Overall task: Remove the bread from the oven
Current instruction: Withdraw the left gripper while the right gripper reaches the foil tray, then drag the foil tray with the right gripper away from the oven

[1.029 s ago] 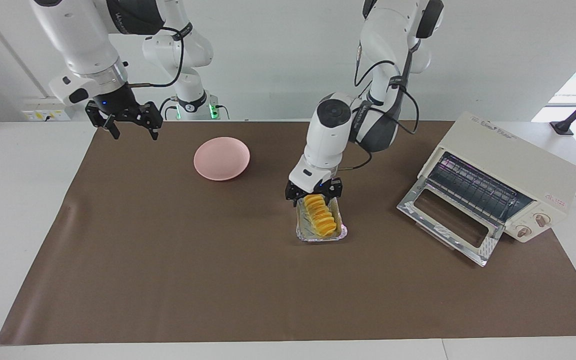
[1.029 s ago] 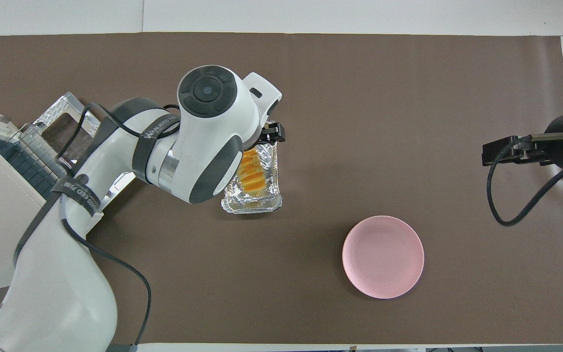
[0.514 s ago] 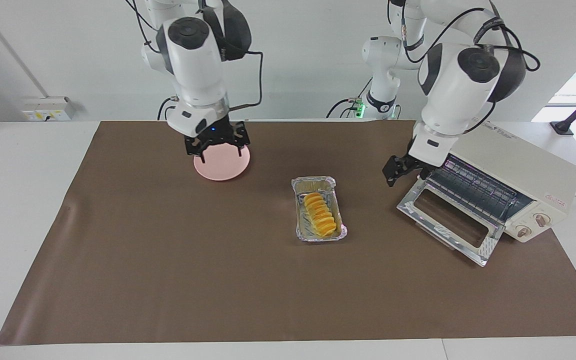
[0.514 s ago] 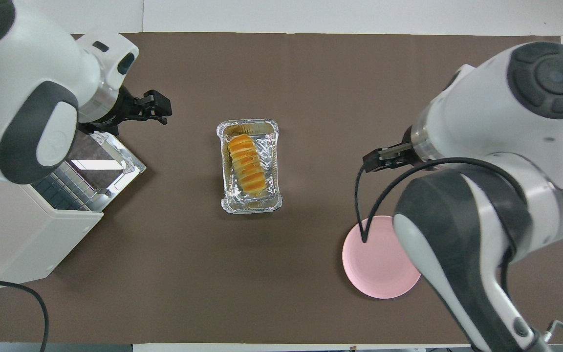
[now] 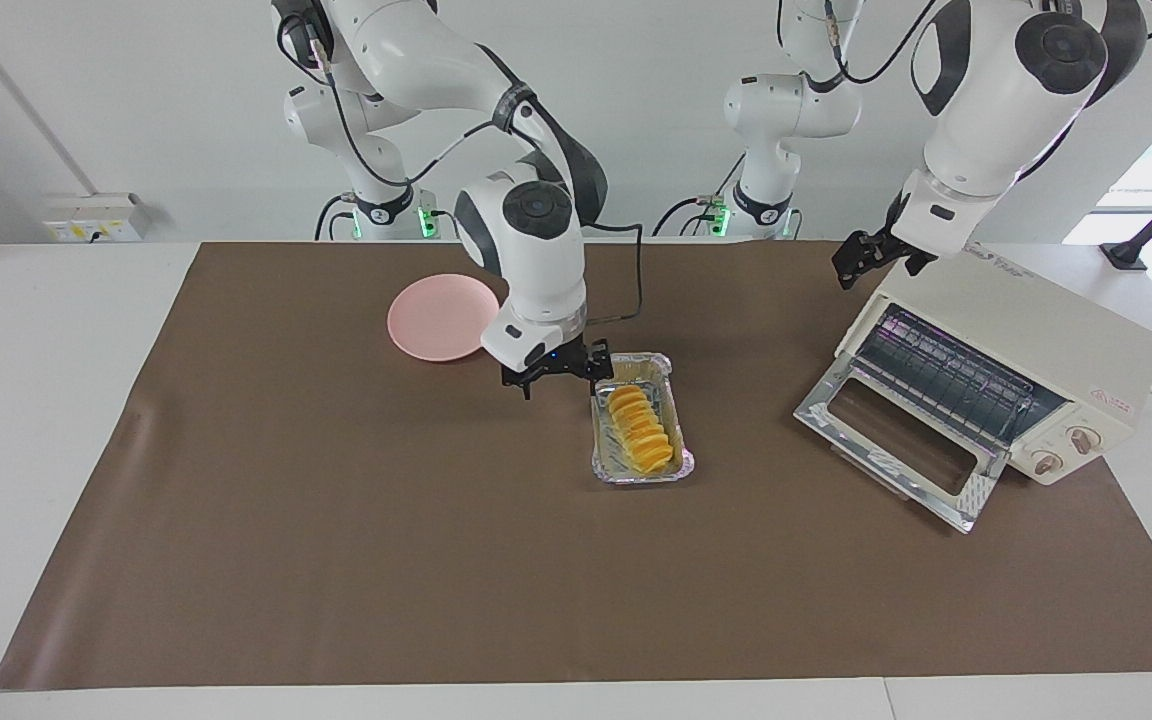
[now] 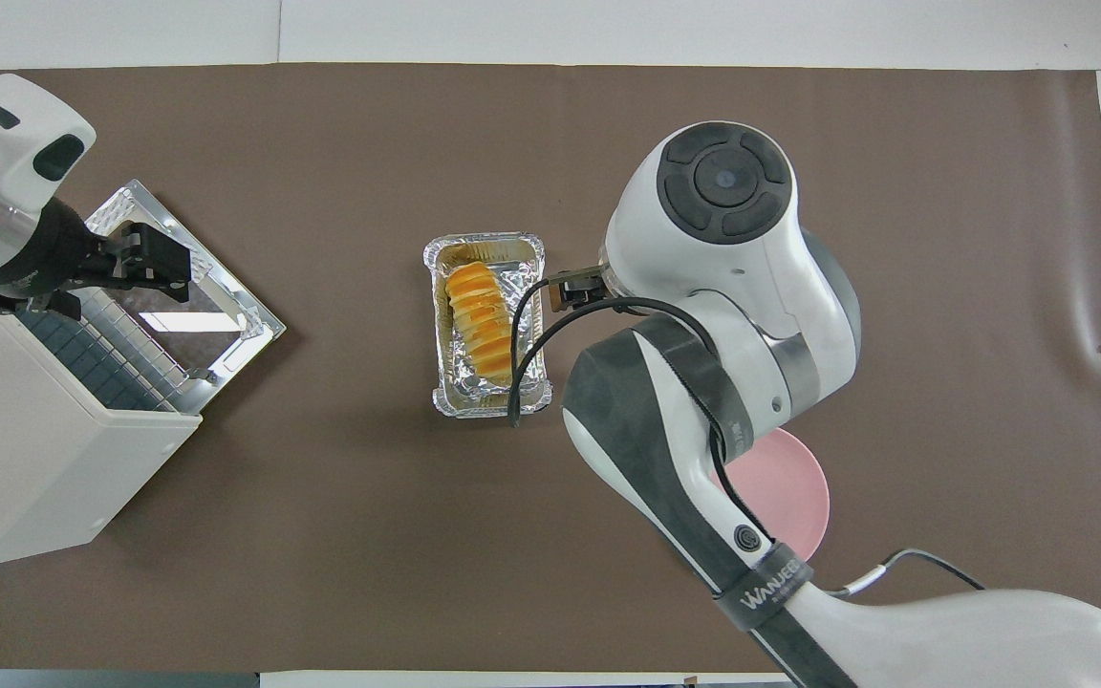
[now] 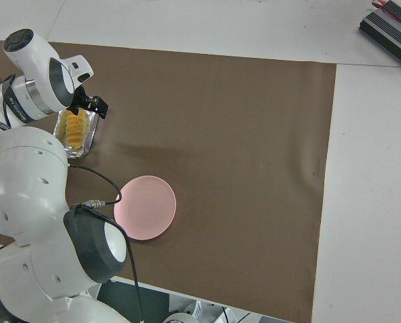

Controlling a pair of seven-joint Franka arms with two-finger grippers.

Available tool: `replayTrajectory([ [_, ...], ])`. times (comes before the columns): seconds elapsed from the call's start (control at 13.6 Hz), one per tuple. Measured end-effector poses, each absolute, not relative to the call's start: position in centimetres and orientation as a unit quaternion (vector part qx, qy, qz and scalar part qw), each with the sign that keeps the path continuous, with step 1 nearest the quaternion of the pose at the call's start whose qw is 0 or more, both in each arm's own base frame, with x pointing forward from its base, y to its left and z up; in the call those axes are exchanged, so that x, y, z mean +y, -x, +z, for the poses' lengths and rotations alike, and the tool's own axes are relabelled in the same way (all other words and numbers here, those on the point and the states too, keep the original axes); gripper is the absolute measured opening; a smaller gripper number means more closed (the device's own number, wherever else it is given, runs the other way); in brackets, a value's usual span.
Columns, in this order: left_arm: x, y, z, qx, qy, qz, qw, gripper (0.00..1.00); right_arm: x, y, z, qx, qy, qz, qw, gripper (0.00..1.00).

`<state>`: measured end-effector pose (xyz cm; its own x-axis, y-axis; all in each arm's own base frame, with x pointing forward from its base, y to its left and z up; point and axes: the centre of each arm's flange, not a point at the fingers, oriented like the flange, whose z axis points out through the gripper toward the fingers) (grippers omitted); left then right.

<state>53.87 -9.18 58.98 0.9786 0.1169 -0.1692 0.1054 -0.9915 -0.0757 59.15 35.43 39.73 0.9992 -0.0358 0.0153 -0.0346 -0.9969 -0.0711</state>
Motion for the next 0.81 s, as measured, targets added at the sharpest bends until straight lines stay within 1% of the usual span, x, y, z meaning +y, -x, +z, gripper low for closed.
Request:
replayTrajectory([
  [0.15, -8.9, -53.4, 58.9, -0.057, 0.993, 0.093, 0.035, 1.00, 35.7, -59.8, 37.6, 0.053, 0.997, 0.001, 0.055, 1.00],
  [0.37, -8.3, -52.2, 58.6, -0.054, 0.993, 0.094, 0.035, 1.00, 35.9, -60.1, 35.5, 0.079, 0.995, 0.006, 0.063, 0.99],
  [0.66, -6.6, -52.6, 58.7, -0.053, 0.995, 0.080, 0.024, 1.00, 36.2, -59.4, 32.8, 0.083, 0.995, 0.013, 0.060, 0.97],
  [0.81, -6.5, -52.7, 58.4, -0.052, 0.995, 0.083, 0.023, 1.00, 36.2, -59.2, 32.4, 0.090, 0.994, 0.015, 0.058, 0.94],
])
